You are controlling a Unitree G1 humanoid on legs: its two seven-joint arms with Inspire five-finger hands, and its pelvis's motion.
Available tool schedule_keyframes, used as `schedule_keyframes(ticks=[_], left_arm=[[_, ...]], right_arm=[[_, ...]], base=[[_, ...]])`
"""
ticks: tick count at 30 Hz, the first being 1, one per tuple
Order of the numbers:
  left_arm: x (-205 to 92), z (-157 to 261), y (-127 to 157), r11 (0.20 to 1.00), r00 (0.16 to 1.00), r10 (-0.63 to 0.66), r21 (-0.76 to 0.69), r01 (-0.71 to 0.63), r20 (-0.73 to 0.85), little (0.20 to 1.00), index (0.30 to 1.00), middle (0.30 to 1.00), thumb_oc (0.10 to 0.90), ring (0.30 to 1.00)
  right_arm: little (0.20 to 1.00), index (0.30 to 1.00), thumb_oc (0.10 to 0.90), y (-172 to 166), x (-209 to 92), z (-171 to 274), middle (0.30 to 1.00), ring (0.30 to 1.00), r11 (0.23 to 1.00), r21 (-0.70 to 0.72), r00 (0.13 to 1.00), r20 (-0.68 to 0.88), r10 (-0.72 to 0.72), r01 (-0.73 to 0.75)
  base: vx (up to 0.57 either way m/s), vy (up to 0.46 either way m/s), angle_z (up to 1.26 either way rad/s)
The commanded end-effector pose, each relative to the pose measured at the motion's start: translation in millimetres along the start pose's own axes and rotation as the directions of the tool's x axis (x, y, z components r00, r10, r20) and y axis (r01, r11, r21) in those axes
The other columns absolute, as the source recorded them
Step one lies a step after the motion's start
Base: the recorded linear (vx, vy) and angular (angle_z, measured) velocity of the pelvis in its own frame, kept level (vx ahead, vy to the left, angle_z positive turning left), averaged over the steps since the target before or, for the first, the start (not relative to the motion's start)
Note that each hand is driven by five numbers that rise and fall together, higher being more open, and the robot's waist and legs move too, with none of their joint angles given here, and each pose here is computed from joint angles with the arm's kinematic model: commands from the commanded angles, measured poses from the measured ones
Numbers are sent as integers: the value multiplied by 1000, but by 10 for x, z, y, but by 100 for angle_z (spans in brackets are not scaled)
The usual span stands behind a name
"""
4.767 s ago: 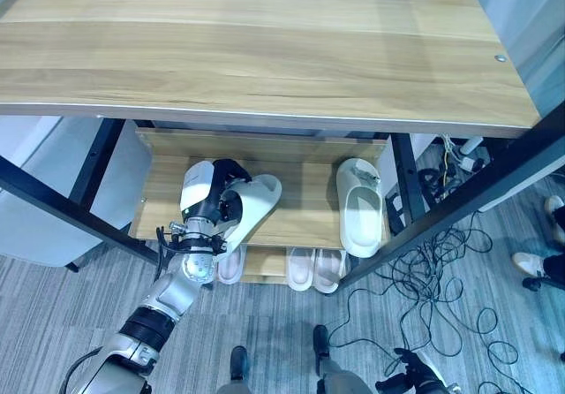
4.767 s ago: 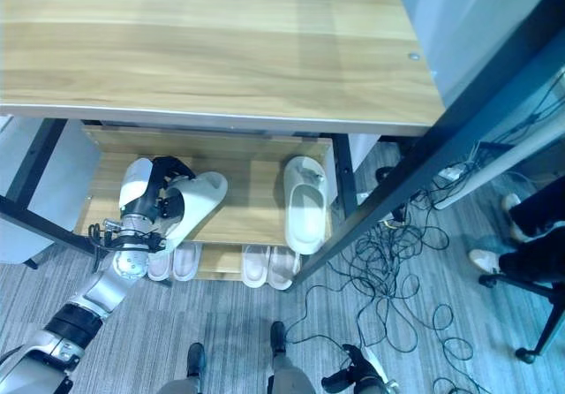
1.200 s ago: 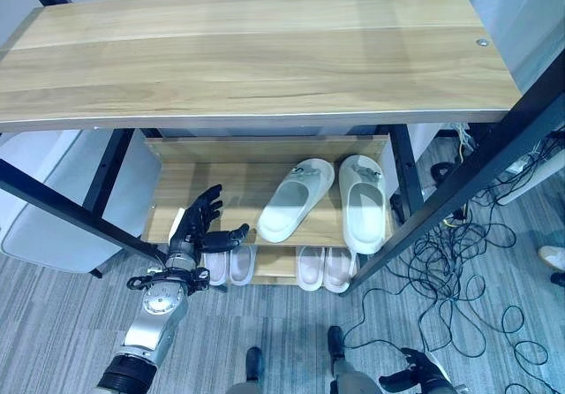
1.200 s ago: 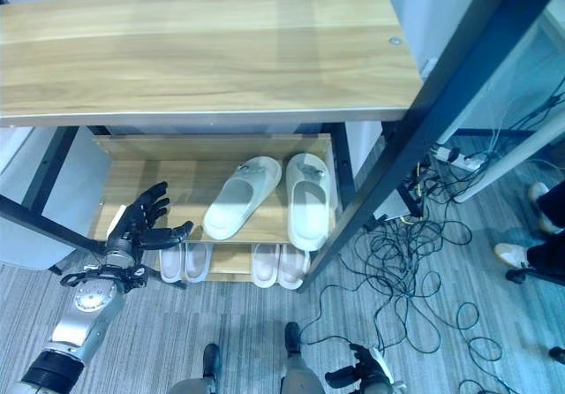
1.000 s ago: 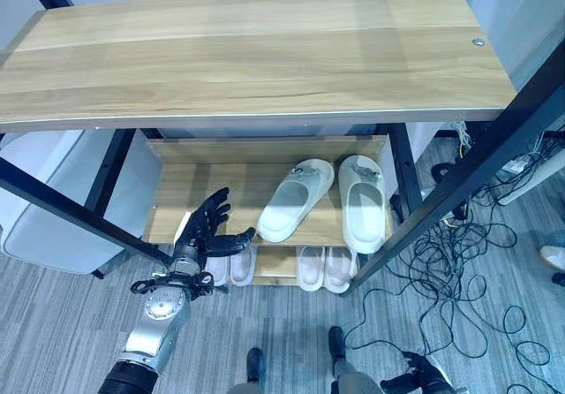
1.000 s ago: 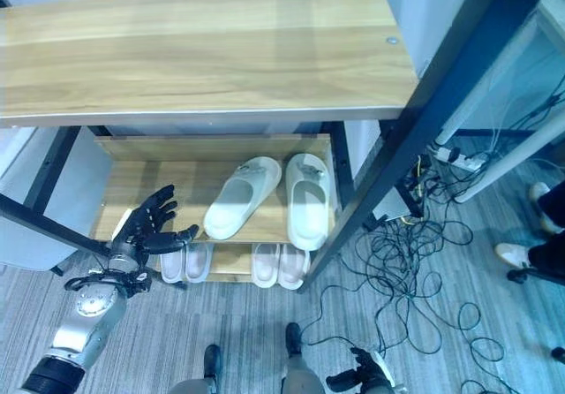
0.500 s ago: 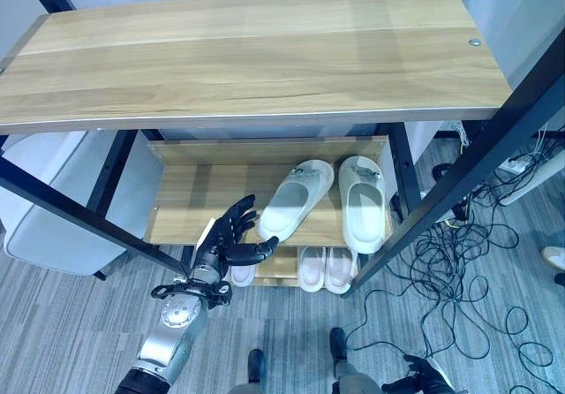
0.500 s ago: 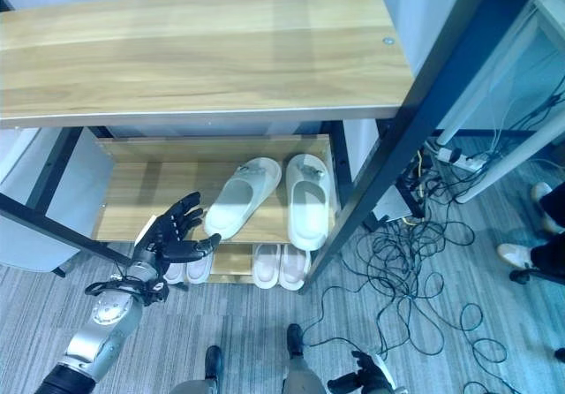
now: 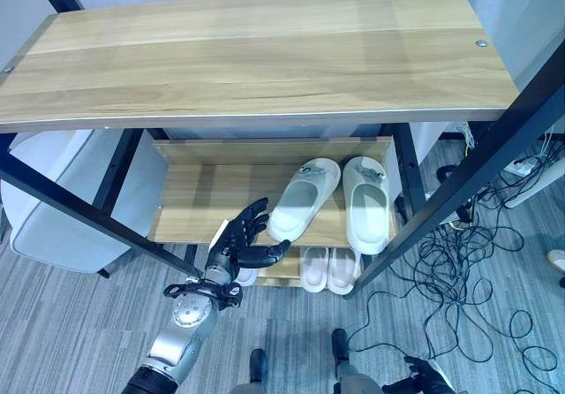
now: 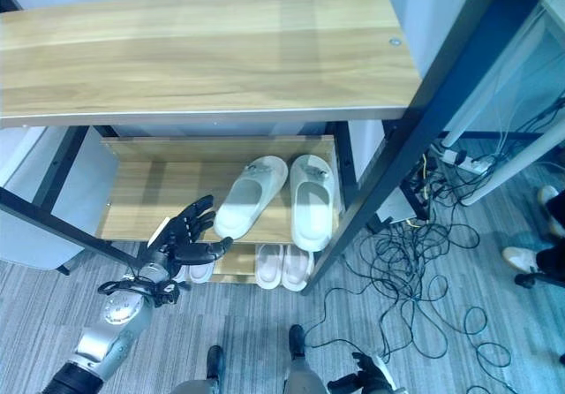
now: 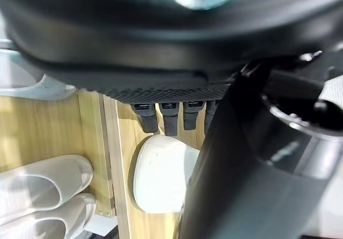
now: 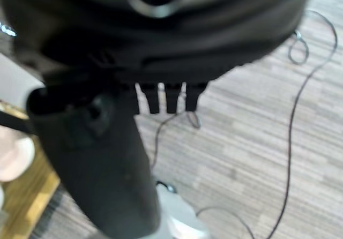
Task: Arrange the slippers neatly on the shoe rack.
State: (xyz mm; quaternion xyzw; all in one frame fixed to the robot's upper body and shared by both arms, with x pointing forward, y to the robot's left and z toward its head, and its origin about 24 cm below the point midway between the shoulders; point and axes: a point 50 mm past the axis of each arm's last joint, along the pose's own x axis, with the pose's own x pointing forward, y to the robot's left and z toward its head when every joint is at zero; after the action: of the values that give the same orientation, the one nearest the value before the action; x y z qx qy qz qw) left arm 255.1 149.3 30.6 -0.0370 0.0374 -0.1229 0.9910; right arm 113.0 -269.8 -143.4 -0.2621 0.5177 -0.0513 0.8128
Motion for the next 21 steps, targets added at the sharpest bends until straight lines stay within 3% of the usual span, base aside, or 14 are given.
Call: schedule_keyframes(ticks=[1, 21], left_arm=[[228, 488, -374, 985, 961, -166, -4, 172, 221, 900, 900, 900, 800, 900], [295, 487, -719, 953, 931, -300, 14, 304, 207, 900, 900, 900, 800, 900]], right_arm=[[900, 900, 800, -54, -11, -61, 900, 900, 999, -38, 999, -2, -36, 36], [900, 900, 800, -9, -15, -46, 900, 900, 999, -36, 999, 4, -37, 37]], base=[[0, 0, 0], [0, 0, 0]])
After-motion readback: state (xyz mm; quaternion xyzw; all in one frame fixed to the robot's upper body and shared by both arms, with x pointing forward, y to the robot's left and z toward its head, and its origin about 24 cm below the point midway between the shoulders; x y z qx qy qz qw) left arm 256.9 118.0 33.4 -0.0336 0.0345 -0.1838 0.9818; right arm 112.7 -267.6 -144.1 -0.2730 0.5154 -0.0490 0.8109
